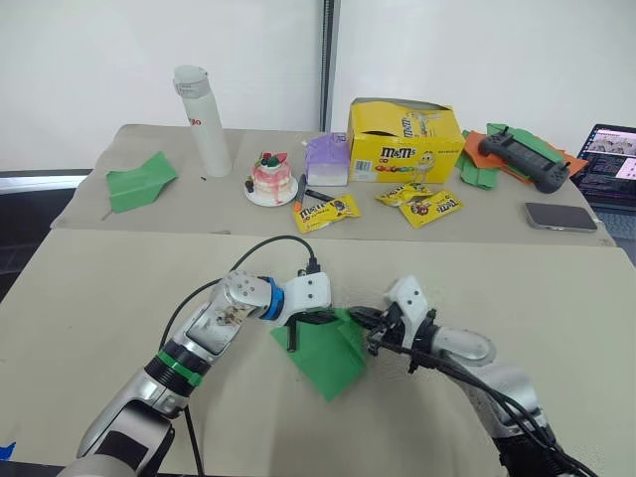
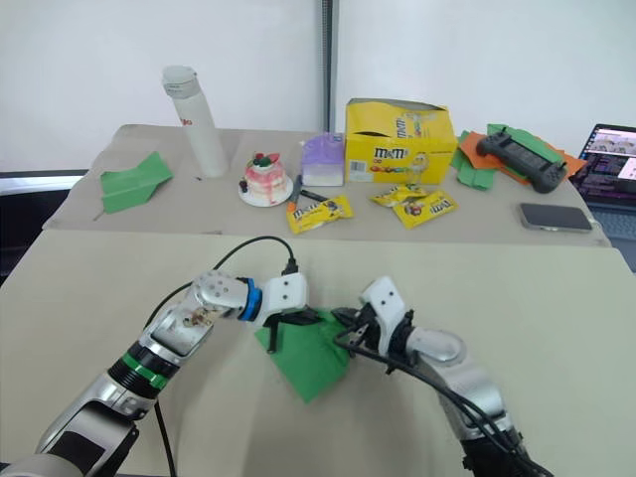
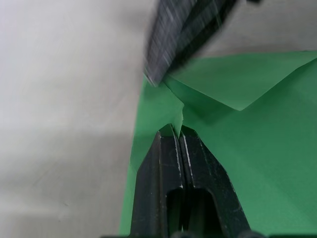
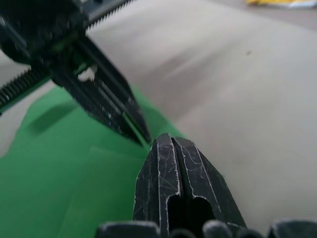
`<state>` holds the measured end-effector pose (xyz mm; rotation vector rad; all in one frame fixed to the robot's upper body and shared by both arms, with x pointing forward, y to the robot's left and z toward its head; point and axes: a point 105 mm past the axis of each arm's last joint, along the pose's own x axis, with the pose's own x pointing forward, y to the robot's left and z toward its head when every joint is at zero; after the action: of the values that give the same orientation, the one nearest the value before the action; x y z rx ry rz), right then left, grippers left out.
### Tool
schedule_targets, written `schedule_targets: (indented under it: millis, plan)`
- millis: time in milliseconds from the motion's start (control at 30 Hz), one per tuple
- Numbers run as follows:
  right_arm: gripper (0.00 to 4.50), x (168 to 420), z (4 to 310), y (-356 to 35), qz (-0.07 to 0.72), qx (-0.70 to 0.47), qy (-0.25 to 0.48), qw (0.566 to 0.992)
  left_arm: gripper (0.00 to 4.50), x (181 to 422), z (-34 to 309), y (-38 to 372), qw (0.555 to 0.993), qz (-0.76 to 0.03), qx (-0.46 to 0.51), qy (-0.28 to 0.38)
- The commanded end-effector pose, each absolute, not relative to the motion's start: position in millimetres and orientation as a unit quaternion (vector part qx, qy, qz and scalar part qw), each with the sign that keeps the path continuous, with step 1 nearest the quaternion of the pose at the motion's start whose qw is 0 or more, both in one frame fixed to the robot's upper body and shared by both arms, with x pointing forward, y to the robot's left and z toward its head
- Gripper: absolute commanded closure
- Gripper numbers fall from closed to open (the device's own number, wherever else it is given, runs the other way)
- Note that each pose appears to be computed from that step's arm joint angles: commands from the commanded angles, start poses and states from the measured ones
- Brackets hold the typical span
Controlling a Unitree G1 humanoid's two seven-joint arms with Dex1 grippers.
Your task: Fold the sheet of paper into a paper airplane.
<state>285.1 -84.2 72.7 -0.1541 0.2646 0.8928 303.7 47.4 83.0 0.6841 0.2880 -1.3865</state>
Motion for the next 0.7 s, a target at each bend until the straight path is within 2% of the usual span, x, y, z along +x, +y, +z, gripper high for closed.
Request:
schedule_targets:
  millis: [33,200,300,467,600,633,700]
  plan:
    - [4.50,291.6,68.5,-86.4,0.415,-0.101,0.144,0.893,4.46,302.6,85.6,45.5,0.707,-0.629,0.296,0.131]
    - [4.50,290.1,60.1,-89.3,0.409,-0.104,0.164,0.892,4.46,301.0,93.2,50.5,0.710,-0.633,0.274,0.140]
    - [4.50,288.0,55.5,-91.0,0.409,-0.104,0.176,0.889,3.67,301.2,110.3,58.9,0.719,-0.638,0.236,0.144]
    - [4.50,284.6,53.5,-89.1,0.416,-0.099,0.181,0.886,2.03,316.6,146.7,75.0,0.768,-0.608,0.166,0.111]
    - [4.50,282.0,51.9,-86.0,0.421,-0.096,0.183,0.883,2.03,330.4,164.0,84.4,0.808,-0.575,0.074,0.106]
    - [4.50,281.6,51.7,-85.0,0.423,-0.096,0.183,0.882,2.58,332.0,161.5,83.8,0.812,-0.570,0.066,0.109]
    - [4.50,280.9,51.7,-83.5,0.425,-0.095,0.183,0.881,3.30,334.6,154.6,81.6,0.819,-0.559,0.063,0.115]
